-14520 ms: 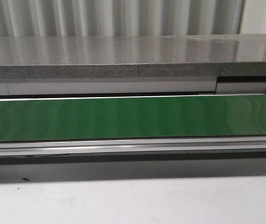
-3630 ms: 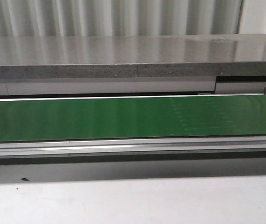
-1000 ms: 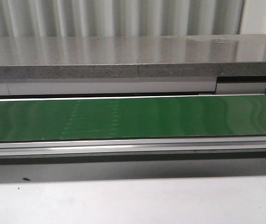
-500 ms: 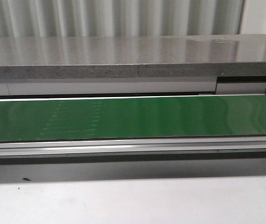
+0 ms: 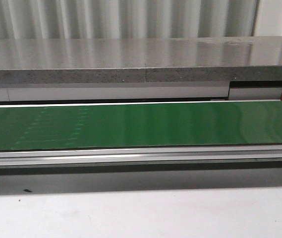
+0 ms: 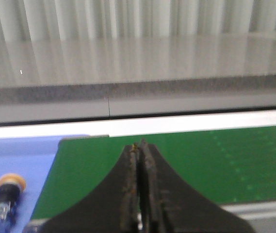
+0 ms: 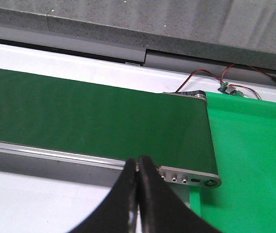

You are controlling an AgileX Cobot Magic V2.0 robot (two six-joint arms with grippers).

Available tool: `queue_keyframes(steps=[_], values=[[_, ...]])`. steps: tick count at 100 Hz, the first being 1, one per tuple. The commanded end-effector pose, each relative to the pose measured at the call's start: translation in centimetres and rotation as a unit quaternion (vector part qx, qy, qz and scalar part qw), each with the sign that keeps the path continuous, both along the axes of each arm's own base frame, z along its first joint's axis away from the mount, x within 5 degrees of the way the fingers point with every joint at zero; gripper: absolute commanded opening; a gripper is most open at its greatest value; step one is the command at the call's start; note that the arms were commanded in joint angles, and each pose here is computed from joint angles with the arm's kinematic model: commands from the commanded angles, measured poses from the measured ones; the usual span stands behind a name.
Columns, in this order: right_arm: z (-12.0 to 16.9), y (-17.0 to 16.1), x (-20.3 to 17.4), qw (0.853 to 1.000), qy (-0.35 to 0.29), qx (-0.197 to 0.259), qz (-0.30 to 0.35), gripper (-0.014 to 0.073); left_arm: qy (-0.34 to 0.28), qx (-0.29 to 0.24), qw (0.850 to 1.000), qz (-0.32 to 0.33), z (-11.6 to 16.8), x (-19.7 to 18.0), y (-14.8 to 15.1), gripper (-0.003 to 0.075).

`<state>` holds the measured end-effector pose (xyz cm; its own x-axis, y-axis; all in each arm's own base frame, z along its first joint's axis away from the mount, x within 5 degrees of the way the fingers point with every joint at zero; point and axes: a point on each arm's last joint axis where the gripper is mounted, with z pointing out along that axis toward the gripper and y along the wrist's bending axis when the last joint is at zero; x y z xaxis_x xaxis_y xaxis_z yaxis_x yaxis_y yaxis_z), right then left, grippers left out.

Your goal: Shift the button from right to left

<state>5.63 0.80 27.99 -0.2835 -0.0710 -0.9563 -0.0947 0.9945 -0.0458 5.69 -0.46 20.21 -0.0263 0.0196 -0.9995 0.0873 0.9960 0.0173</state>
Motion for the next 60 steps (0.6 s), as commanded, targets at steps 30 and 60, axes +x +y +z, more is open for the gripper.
queue_keyframes(steps=[30, 60], values=[[1.38, -0.13, 0.21, 0.999, -0.045, -0.005, -0.005, -0.0069, -0.011, -0.010, 1.000, -0.001, -0.87, -0.13, -0.01, -0.0020], [1.38, -0.13, 0.21, 0.999, -0.045, -0.005, -0.005, -0.0069, -0.011, -0.010, 1.000, -0.001, -0.87, -0.13, -0.01, -0.0020]])
